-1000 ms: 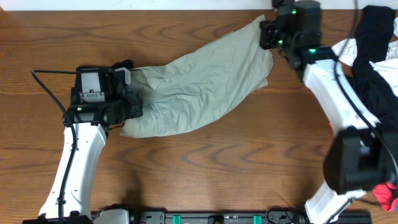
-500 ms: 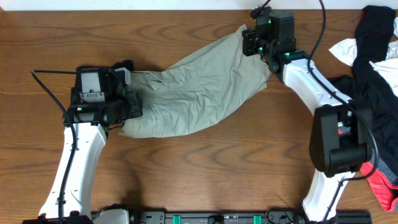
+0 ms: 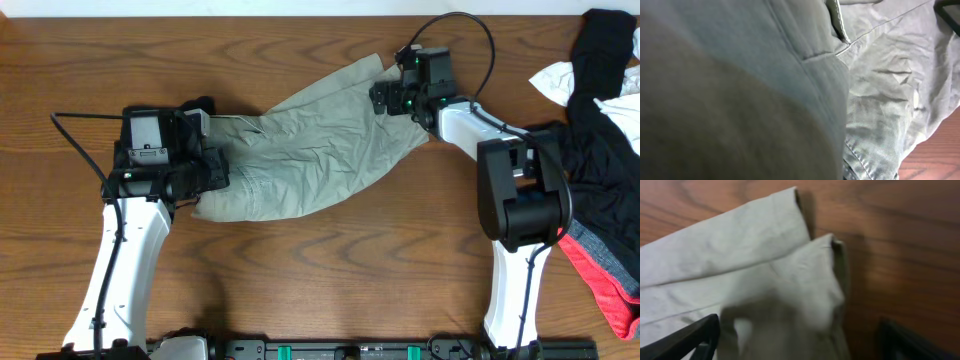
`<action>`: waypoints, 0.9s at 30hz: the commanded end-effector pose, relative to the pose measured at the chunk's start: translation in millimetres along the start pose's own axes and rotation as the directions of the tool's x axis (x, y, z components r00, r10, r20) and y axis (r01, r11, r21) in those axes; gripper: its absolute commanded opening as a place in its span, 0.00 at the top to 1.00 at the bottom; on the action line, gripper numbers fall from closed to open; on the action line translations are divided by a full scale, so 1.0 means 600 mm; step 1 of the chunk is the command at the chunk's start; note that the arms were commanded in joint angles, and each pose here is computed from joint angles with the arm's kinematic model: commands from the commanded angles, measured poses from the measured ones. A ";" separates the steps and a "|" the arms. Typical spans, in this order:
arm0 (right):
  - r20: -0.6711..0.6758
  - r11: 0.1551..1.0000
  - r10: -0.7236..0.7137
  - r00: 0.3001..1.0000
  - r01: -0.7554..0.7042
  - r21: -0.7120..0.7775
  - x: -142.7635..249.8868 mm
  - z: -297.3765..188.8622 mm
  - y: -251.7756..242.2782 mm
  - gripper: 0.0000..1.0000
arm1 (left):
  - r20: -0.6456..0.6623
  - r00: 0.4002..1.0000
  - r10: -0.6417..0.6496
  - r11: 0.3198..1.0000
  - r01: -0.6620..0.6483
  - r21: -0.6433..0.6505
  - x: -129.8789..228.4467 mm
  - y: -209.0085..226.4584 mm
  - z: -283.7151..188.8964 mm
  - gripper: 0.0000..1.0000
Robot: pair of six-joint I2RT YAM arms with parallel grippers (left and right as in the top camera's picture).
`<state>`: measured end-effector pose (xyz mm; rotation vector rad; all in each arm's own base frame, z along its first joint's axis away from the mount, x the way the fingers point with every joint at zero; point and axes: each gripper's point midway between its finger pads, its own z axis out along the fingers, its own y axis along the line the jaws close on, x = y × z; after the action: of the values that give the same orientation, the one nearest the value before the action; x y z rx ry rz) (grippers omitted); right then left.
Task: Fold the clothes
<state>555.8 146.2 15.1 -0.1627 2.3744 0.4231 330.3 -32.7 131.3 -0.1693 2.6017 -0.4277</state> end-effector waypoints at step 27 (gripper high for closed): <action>-0.319 0.986 -0.121 0.940 0.075 -0.152 0.109 -0.074 0.036 0.37 | 0.005 1.000 0.005 1.000 -0.005 -0.006 -0.004 -0.001 -0.005 0.93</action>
<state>482.2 157.5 37.4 -0.4334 2.5769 0.5673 328.8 -32.3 130.2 -0.1725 2.6094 -0.4244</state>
